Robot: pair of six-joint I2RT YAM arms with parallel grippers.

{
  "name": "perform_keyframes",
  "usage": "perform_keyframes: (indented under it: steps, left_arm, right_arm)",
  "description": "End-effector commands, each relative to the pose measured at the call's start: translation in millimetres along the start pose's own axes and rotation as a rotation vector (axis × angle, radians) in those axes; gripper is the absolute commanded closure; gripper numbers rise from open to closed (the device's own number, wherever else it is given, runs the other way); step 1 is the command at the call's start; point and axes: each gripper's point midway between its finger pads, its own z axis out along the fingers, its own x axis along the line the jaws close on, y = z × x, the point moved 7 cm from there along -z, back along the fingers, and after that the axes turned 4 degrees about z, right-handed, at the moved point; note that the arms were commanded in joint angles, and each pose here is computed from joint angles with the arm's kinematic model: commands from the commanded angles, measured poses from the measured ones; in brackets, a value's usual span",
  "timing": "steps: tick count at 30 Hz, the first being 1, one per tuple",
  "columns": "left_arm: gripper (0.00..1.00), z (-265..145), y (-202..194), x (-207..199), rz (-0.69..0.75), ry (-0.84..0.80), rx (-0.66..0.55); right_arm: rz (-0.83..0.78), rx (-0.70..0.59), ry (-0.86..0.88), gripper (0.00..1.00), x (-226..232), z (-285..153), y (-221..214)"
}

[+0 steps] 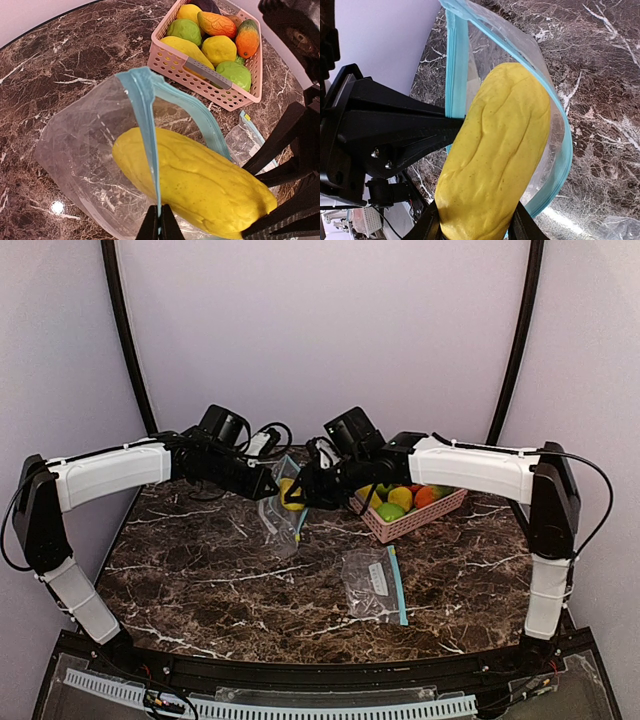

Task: Place the food in the zip-top bag and seal the zipper
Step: Place the fake fruit in the zipper food storage bag.

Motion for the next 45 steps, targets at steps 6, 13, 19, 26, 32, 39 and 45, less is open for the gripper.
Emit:
perform_keyframes:
  steps: [6,13,19,26,32,39,45]
  left_arm:
    - [0.99,-9.4,1.0,-2.2,0.024,-0.011,-0.006]
    - [0.99,-9.2,1.9,-6.3,0.028,-0.053,-0.008]
    - [0.99,-8.5,1.3,-5.9,0.026,-0.050,-0.004]
    - [0.99,-8.7,1.6,-5.1,0.026,-0.042,-0.001]
    - [0.99,-8.2,1.4,-5.1,0.026,-0.042,0.003]
    - [0.99,-8.9,1.5,-4.9,0.023,-0.045,0.000]
    - [0.99,-7.9,0.9,-4.9,0.025,-0.047,-0.001]
  right_arm:
    - [-0.077,0.081,0.012,0.69,4.2,14.1,4.3]
    - [-0.098,0.055,-0.070,0.60,-3.4,12.2,9.5]
    - [-0.107,0.039,-0.082,0.43,-1.4,8.8,12.4]
    - [-0.132,0.004,-0.080,0.38,5.4,-3.5,16.2]
    - [-0.249,-0.092,-0.073,0.37,27.2,-45.4,17.3]
    - [-0.236,-0.283,-0.337,0.32,-18.4,-112.3,14.4]
    - [-0.174,-0.266,-0.480,0.30,-75.8,-131.3,20.5]
